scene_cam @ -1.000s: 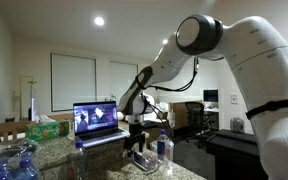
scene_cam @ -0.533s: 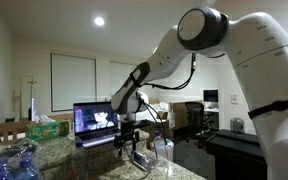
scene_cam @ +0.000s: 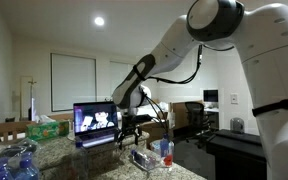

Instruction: Move the three empty water bottles to the right

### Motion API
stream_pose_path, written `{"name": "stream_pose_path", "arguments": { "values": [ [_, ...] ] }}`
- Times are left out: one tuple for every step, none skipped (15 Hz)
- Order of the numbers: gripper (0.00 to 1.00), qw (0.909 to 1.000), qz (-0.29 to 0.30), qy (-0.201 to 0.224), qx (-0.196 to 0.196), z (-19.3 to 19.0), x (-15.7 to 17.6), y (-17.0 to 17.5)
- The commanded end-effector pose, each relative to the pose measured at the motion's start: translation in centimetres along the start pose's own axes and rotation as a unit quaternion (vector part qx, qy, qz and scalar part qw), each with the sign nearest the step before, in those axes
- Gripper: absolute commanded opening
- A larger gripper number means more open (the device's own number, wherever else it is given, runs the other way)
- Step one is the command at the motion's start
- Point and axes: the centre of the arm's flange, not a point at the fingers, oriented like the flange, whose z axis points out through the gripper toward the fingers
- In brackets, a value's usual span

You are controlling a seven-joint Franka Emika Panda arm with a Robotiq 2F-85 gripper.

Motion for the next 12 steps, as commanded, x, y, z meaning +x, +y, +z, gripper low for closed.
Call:
{"name": "stream_pose_path", "arguments": {
  "values": [
    [1.0,0.9987,0.049,0.006,-0.015,-1.0,-2.7,0.8],
    [1.0,0.9981,0.06,0.005,-0.017,-1.1,-3.0,1.0],
    [1.0,0.9969,0.076,0.01,-0.02,-1.3,-3.3,1.3],
    [1.0,0.9956,0.091,0.01,-0.021,-1.5,-3.5,1.7],
    [1.0,0.9945,0.103,0.007,-0.019,-1.5,-3.8,2.2],
    [1.0,0.9934,0.113,0.006,-0.019,-1.6,-4.1,2.4],
    [1.0,0.9921,0.124,0.004,-0.017,-1.4,-4.5,2.7],
    [1.0,0.9912,0.132,0.002,-0.016,-1.3,-4.8,2.9],
    [1.0,0.9901,0.139,-0.003,-0.014,-1.0,-5.3,3.1],
    [1.0,0.9895,0.144,-0.007,-0.013,-0.6,-5.9,3.2],
    [1.0,0.9896,0.143,-0.011,-0.009,0.0,-6.7,3.2],
    [1.0,0.9891,0.147,-0.011,-0.008,0.6,-7.5,3.2]
  ]
}}
